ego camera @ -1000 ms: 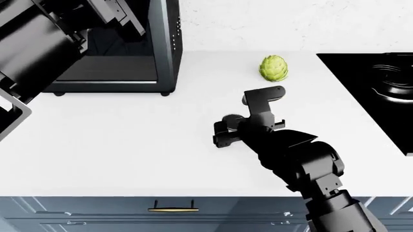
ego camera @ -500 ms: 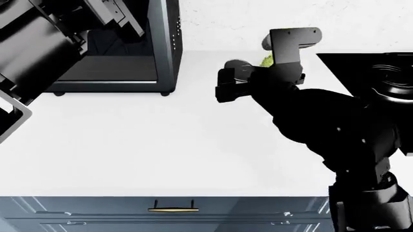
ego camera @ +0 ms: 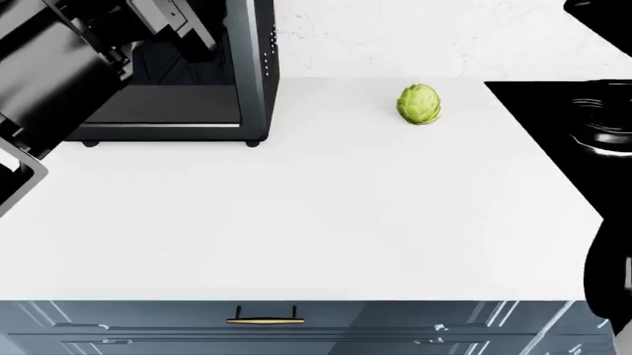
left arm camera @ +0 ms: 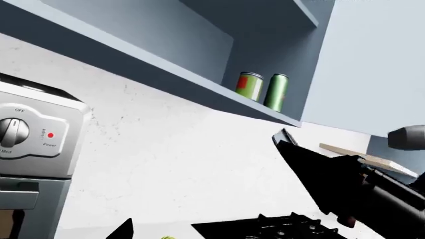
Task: Pick the cans from the counter and place them in their designated side in the cabinet.
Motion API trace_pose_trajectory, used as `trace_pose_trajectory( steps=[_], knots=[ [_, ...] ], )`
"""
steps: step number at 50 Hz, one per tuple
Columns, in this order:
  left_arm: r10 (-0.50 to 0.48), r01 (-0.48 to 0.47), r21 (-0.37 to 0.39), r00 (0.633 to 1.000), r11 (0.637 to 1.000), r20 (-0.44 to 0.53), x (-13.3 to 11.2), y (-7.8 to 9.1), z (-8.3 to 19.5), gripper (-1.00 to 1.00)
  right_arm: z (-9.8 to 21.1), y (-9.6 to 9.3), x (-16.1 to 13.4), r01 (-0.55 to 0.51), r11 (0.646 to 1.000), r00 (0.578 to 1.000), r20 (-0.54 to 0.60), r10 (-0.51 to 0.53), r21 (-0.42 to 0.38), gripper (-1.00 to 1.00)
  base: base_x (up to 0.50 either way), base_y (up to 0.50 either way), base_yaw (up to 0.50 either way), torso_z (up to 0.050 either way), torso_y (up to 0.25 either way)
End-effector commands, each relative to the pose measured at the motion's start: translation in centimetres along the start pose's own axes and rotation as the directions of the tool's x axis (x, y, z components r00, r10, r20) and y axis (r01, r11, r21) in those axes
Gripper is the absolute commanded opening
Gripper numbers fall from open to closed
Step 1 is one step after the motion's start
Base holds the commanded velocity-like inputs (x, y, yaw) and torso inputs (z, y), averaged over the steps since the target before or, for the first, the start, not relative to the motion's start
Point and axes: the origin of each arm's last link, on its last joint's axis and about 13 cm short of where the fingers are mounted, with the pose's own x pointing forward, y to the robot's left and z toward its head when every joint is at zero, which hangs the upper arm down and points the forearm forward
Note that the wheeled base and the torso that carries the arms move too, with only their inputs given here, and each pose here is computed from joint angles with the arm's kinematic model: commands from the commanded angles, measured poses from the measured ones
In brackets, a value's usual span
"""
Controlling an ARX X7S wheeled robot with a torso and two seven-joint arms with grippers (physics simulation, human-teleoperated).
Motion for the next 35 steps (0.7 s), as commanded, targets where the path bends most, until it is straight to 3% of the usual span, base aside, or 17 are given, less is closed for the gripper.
trace_pose_trajectory(
  steps=[1,13,21,31,35],
  knots=[
    [-0.007,0.007,-0.003,1.000,1.000,0.006,-0.1,0.0,0.1,1.00,9.4,-0.3,-0.8,-0.067,0.998,0.984,0.162,0.067,-0.008,-1.00,0.00,0.00,0.00,0.000,0.000],
    [-0.023,0.023,-0.001,1.000,1.000,0.010,-0.1,-0.3,0.3,1.00,17.9,-0.4,1.9,-0.029,0.998,0.963,0.265,0.044,-0.060,-1.00,0.00,0.00,0.00,0.000,0.000],
    [-0.036,0.036,0.003,0.999,0.999,0.016,-0.3,-0.6,0.4,1.00,18.1,0.3,2.9,0.024,0.997,0.959,0.283,-0.004,-0.068,-1.00,0.00,0.00,0.00,0.000,0.000],
    [-0.039,0.038,0.013,0.999,0.999,0.021,-0.4,-0.9,0.8,1.00,17.4,0.4,4.1,0.188,0.981,0.951,0.259,-0.170,-0.047,-1.00,0.00,0.00,0.00,0.000,0.000],
    [-0.043,0.042,0.017,0.999,0.999,0.022,-0.4,-1.0,0.9,1.00,17.4,0.4,4.1,0.188,0.981,0.951,0.259,-0.170,-0.047,-1.00,0.00,0.00,0.00,0.000,0.000]
  ],
)
